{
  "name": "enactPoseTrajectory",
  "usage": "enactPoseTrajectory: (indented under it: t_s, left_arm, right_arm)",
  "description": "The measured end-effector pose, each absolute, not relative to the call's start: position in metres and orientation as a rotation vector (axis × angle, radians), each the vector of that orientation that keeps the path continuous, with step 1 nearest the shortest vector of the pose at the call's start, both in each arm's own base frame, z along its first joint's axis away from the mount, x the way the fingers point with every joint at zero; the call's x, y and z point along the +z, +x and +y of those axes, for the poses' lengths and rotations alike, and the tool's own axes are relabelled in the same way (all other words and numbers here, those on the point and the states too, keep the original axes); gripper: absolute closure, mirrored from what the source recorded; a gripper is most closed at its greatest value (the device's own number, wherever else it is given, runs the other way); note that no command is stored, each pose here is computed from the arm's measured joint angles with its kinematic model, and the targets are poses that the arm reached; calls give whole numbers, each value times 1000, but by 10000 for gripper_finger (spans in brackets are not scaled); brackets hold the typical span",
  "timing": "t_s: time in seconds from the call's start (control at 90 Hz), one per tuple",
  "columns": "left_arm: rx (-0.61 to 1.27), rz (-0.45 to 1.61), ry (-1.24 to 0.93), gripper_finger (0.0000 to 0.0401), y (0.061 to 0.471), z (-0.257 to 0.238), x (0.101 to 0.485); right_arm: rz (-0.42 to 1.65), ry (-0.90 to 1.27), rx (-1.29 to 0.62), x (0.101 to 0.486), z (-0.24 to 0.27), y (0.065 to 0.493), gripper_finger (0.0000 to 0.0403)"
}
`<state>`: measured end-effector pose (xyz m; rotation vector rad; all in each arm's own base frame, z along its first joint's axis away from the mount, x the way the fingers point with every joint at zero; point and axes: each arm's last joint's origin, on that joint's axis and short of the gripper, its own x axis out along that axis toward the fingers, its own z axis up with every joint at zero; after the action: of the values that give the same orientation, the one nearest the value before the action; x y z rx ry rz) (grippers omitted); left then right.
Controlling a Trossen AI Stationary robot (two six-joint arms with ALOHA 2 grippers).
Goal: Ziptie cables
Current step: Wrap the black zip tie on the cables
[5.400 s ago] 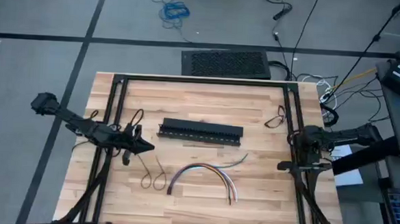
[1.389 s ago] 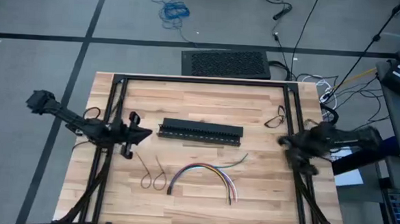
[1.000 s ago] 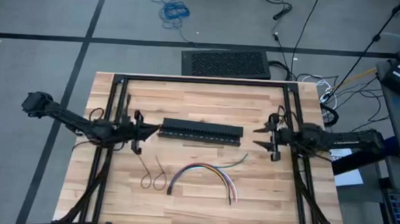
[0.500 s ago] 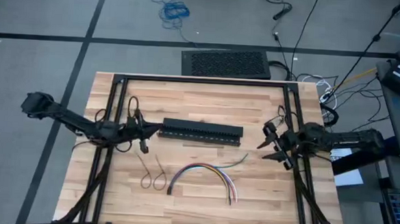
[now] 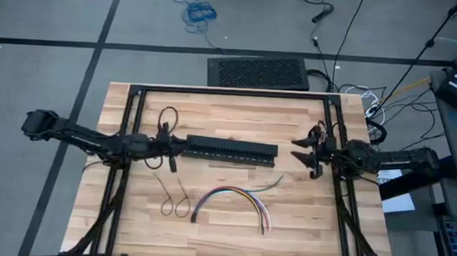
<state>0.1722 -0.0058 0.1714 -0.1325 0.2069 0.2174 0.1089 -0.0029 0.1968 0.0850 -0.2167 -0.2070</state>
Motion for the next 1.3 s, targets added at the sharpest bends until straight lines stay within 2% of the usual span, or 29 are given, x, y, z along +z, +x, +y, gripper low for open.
enactPoseTrajectory:
  t_s: [0.122,0.2,0.3,0.433,0.556,0.656,0.789,0.956,1.089,1.3]
  left_arm:
    - [194,281,-240,382,175,-8,161]
    - [182,317,-293,382,176,-13,155]
    - [205,348,-314,382,177,-22,148]
    - [238,418,-316,382,181,-31,136]
    - [160,467,-347,382,197,-41,138]
    - [125,522,-346,382,217,-51,145]
    - [164,700,-342,382,234,-64,154]
    - [203,858,-364,382,236,-84,168]
    - [168,969,-262,382,225,-99,173]
    - [-9,1039,157,382,215,-111,166]
  right_arm:
    - [-236,15,-420,200,-9,106,222]
    - [-227,87,-502,198,-11,106,222]
    - [-158,214,-519,187,-13,112,222]
    - [-26,414,-382,163,-9,126,222]
    - [28,481,-213,159,-2,139,222]
    - [98,445,-192,161,1,152,222]
    - [158,348,-194,175,3,181,222]
    - [249,217,-140,199,6,228,222]
    - [297,119,-75,214,9,263,222]
    - [418,63,100,206,12,305,222]
